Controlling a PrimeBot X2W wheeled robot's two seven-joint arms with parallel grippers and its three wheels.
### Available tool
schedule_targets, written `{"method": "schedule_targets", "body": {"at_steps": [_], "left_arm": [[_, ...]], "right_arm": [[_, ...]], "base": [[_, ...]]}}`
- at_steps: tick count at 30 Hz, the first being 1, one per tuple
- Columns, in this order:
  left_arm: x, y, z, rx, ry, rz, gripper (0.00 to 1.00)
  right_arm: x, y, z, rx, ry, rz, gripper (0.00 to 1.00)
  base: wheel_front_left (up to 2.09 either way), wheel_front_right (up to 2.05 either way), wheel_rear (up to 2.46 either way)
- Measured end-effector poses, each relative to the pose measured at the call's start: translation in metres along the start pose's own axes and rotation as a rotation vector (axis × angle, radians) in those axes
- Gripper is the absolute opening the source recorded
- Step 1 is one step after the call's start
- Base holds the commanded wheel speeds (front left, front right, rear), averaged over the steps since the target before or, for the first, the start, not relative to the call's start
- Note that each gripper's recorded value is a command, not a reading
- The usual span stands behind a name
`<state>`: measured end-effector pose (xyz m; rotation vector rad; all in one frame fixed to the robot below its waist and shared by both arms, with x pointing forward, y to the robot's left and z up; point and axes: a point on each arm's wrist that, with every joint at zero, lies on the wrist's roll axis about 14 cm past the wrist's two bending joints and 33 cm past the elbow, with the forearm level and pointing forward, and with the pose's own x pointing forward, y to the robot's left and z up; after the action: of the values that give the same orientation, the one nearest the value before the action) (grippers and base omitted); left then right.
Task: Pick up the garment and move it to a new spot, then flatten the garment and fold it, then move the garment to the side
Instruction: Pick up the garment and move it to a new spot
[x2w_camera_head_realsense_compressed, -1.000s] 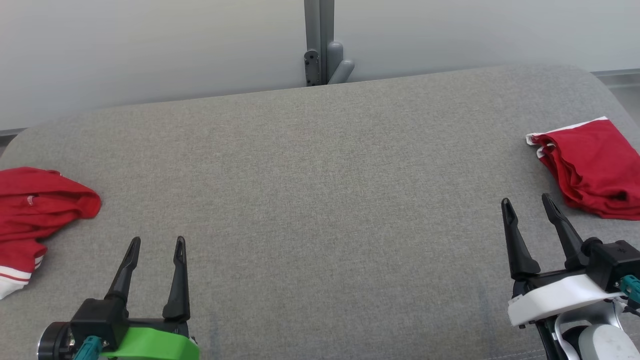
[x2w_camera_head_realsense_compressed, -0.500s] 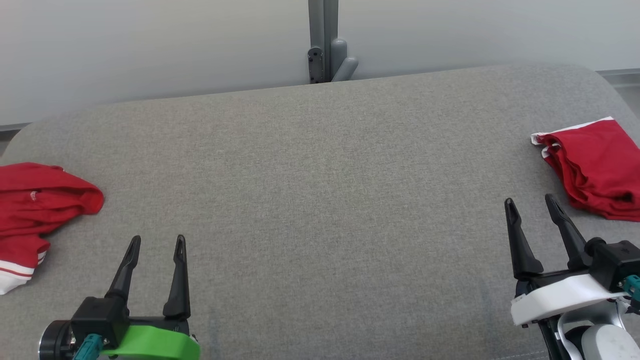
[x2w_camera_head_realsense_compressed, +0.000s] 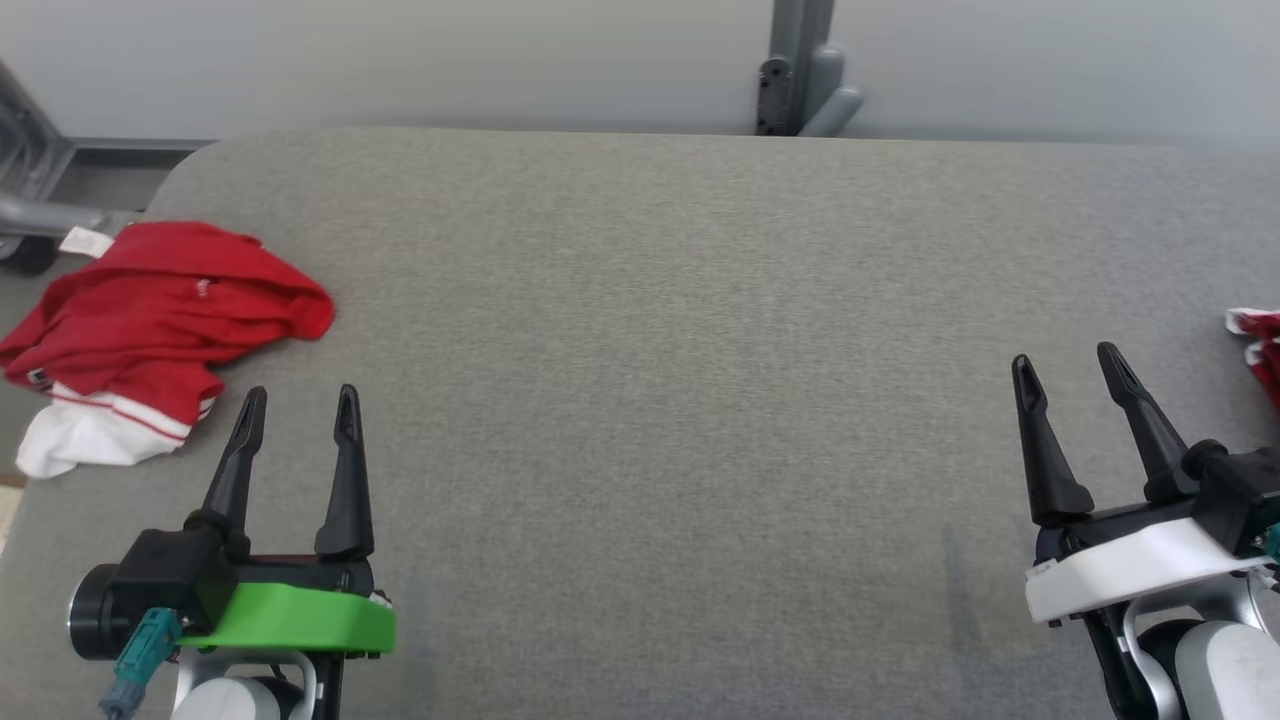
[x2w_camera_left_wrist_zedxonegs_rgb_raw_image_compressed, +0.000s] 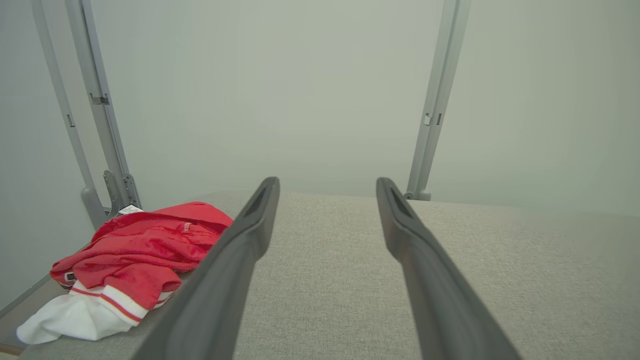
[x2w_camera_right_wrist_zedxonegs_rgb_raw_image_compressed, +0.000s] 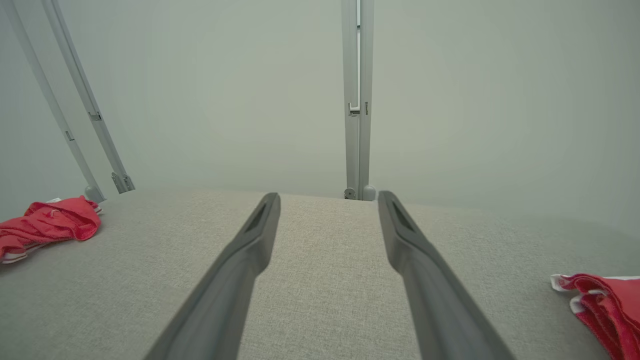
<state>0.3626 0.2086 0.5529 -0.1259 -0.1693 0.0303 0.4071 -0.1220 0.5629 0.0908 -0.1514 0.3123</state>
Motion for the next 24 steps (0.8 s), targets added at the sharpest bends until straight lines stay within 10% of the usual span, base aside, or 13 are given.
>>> {"method": "schedule_targets", "body": {"at_steps": [24], "left_arm": [[-0.084,0.105,0.028,0.071,-0.043,0.375,1.00]], "right_arm": [[0.056,0.128,-0.021,0.104,0.036,0.371,1.00]], "base": [[0.00,0.00,0.00]]}}
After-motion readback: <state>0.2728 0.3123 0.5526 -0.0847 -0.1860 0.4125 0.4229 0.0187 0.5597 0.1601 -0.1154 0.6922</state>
